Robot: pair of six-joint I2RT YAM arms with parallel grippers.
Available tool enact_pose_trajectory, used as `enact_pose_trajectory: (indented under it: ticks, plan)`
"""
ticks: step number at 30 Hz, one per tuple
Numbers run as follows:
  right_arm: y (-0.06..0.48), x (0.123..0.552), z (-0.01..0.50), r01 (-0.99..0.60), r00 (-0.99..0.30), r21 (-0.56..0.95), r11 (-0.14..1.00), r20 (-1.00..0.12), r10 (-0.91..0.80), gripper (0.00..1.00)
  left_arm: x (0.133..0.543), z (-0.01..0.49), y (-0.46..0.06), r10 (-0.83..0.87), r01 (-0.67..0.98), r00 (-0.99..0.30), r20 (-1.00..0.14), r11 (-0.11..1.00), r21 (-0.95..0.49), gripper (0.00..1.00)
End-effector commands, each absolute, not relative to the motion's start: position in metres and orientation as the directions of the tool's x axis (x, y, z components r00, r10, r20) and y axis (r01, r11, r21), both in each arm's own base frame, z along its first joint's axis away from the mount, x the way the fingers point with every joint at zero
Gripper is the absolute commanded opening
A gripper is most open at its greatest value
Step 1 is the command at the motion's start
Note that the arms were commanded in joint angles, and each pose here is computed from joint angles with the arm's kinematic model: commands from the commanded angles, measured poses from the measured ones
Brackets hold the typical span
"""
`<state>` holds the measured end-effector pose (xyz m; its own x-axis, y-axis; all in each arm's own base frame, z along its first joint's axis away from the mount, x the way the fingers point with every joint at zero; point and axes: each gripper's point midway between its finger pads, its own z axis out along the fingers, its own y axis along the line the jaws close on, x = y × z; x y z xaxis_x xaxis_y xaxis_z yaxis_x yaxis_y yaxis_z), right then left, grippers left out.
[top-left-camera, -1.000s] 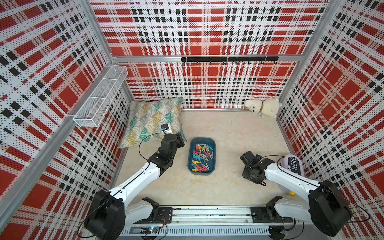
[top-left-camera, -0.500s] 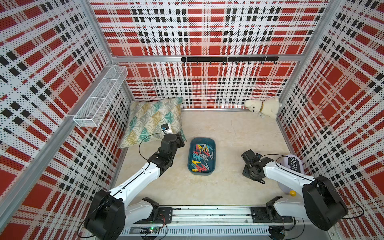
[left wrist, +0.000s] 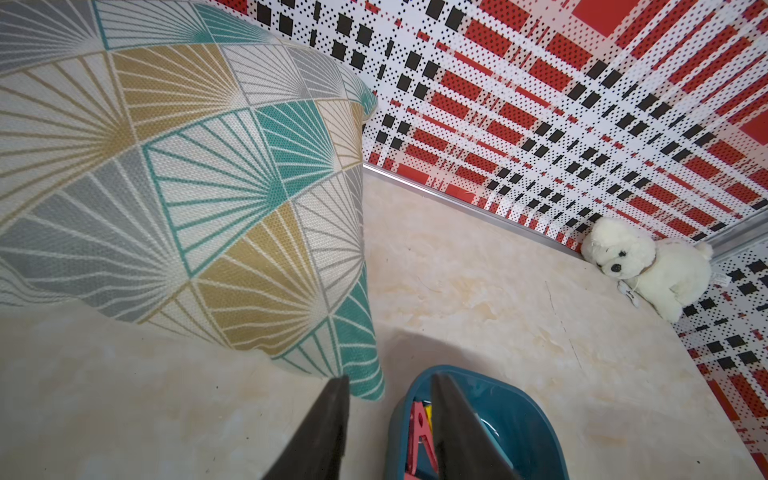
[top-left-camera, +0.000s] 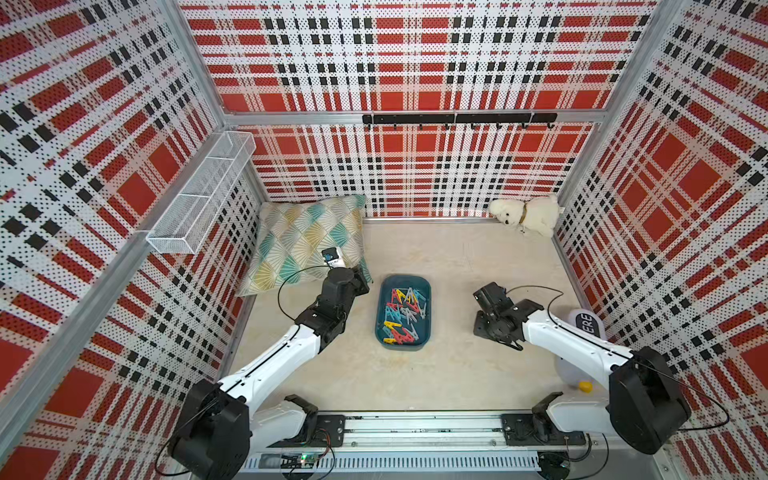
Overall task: Put the clothespins into the storage box
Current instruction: Pick up the clothespin from the center of the board, then place the clothespin in the storage box.
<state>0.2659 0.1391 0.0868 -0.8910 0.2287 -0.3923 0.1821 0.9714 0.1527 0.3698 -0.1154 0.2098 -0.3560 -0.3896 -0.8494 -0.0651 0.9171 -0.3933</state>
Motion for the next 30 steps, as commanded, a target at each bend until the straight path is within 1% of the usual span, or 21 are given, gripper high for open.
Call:
enact_pose_trajectory:
  ticks: [1, 5, 7, 10, 14, 18, 24, 26, 30]
  plan:
    - [0.186, 0.275, 0.123, 0.008, -0.890, 0.154, 0.988, -0.449, 0.078, 0.03, 0.378, 0.215, -0.119, -0.392, -0.059, -0.358, -0.848, 0.915, -0.399, 0.39]
    - [0.251, 0.274, 0.152, -0.188, -0.873, 0.150, 0.971, -0.478, -0.096, 0.03, 0.384, 0.207, -0.120, -0.384, -0.074, -0.376, -0.844, 0.920, -0.385, 0.39]
    - [0.282, 0.273, 0.152, -0.269, -0.864, 0.153, 0.951, -0.474, -0.168, 0.03, 0.386, 0.206, -0.119, -0.387, -0.081, -0.380, -0.840, 0.919, -0.387, 0.39]
    - [0.315, 0.279, 0.146, -0.335, -0.852, 0.169, 0.927, -0.474, -0.222, 0.03, 0.387, 0.208, -0.114, -0.401, -0.093, -0.371, -0.838, 0.914, -0.396, 0.39]
    - [0.345, 0.297, 0.132, -0.381, -0.838, 0.177, 0.908, -0.480, -0.258, 0.04, 0.385, 0.213, -0.108, -0.404, -0.111, -0.361, -0.841, 0.914, -0.391, 0.39]
    - [0.373, 0.310, 0.110, -0.414, -0.838, 0.194, 0.889, -0.462, -0.289, 0.04, 0.380, 0.216, -0.101, -0.406, -0.129, -0.352, -0.843, 0.913, -0.386, 0.39]
    - [0.389, 0.328, 0.087, -0.403, -0.847, 0.165, 0.900, -0.441, -0.298, 0.04, 0.373, 0.219, -0.095, -0.412, -0.141, -0.346, -0.843, 0.911, -0.387, 0.39]
    - [0.386, 0.325, 0.081, -0.431, -0.838, 0.143, 0.891, -0.430, -0.336, 0.03, 0.370, 0.221, -0.093, -0.411, -0.147, -0.339, -0.846, 0.912, -0.384, 0.39]
    - [0.374, 0.304, 0.085, -0.468, -0.833, 0.159, 0.869, -0.409, -0.373, 0.03, 0.367, 0.225, -0.089, -0.415, -0.152, -0.325, -0.850, 0.910, -0.386, 0.39]
